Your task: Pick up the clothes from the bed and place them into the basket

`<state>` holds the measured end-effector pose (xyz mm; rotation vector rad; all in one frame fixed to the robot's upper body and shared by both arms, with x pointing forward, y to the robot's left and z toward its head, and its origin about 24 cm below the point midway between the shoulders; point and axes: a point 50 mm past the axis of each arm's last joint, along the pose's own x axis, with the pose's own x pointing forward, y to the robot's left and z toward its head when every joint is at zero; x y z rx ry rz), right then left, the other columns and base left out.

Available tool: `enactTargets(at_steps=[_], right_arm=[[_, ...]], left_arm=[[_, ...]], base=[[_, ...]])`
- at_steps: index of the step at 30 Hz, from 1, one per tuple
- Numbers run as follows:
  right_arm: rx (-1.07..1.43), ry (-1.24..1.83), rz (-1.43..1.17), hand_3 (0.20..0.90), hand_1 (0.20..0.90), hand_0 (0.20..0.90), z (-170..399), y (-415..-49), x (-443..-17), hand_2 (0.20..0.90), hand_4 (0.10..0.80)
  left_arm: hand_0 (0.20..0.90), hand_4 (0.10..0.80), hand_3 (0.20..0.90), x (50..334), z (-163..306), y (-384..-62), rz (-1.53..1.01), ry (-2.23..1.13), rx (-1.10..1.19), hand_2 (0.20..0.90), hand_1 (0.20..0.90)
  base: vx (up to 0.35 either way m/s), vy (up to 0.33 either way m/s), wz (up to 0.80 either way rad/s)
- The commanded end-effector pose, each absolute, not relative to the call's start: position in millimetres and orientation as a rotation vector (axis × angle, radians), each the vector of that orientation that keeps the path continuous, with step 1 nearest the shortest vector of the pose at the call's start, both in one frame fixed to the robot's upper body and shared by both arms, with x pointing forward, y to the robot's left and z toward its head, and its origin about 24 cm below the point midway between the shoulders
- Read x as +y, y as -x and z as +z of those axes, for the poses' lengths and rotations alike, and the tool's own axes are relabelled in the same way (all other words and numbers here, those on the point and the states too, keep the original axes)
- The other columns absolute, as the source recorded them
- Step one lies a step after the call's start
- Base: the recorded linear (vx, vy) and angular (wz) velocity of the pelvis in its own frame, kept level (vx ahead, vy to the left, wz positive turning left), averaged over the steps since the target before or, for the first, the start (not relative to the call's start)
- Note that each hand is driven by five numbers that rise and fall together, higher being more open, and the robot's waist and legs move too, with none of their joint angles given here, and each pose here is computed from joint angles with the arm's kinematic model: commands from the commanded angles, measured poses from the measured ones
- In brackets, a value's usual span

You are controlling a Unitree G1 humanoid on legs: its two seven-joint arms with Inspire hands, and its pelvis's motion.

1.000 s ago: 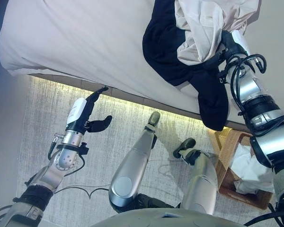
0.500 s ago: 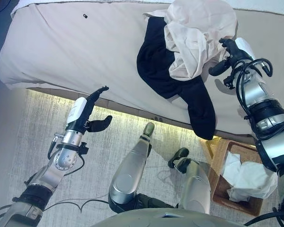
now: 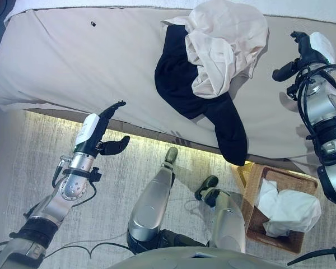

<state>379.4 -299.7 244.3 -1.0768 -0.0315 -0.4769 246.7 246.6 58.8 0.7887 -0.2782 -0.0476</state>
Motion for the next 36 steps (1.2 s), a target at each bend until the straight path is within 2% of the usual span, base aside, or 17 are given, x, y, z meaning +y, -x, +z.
enactTargets(at_steps=[1,11,31,33,34,36], right_arm=[[-0.326,1.056,-0.565,0.900,0.900,0.900,311,-371,-287,0.900,0.800],[-0.332,0.844,-0.460,0.900,0.900,0.900,314,-381,-269,0.900,0.800],[-0.149,0.778,-0.386,0.900,0.900,0.900,280,-392,-280,0.900,0.800],[-0.136,0.768,-0.374,0.521,0.575,0.575,277,-392,-281,0.575,0.421],[-0.137,0.759,-0.373,0.214,0.312,0.312,276,-392,-283,0.312,0.114],[-0.140,0.739,-0.370,0.200,0.300,0.300,276,-392,-284,0.300,0.100]], left_arm=[[0.900,0.800,0.900,242,83,-242,-0.017,-0.717,-0.435,0.900,0.900],[0.900,0.800,0.900,240,83,-241,-0.014,-0.712,-0.440,0.900,0.900],[0.900,0.800,0.900,227,79,-238,-0.025,-0.681,-0.453,0.900,0.900],[0.900,0.800,0.900,227,80,-238,-0.027,-0.681,-0.453,0.900,0.900],[0.900,0.800,0.900,227,81,-238,-0.030,-0.681,-0.457,0.900,0.900],[0.900,0.800,0.900,227,81,-238,-0.033,-0.683,-0.461,0.900,0.900]], base=[[-0.006,0.017,0.06],[0.030,0.001,0.10],[-0.002,0.025,0.06],[0.000,0.000,0.00],[0.000,0.000,0.00],[0.000,0.000,0.00]])
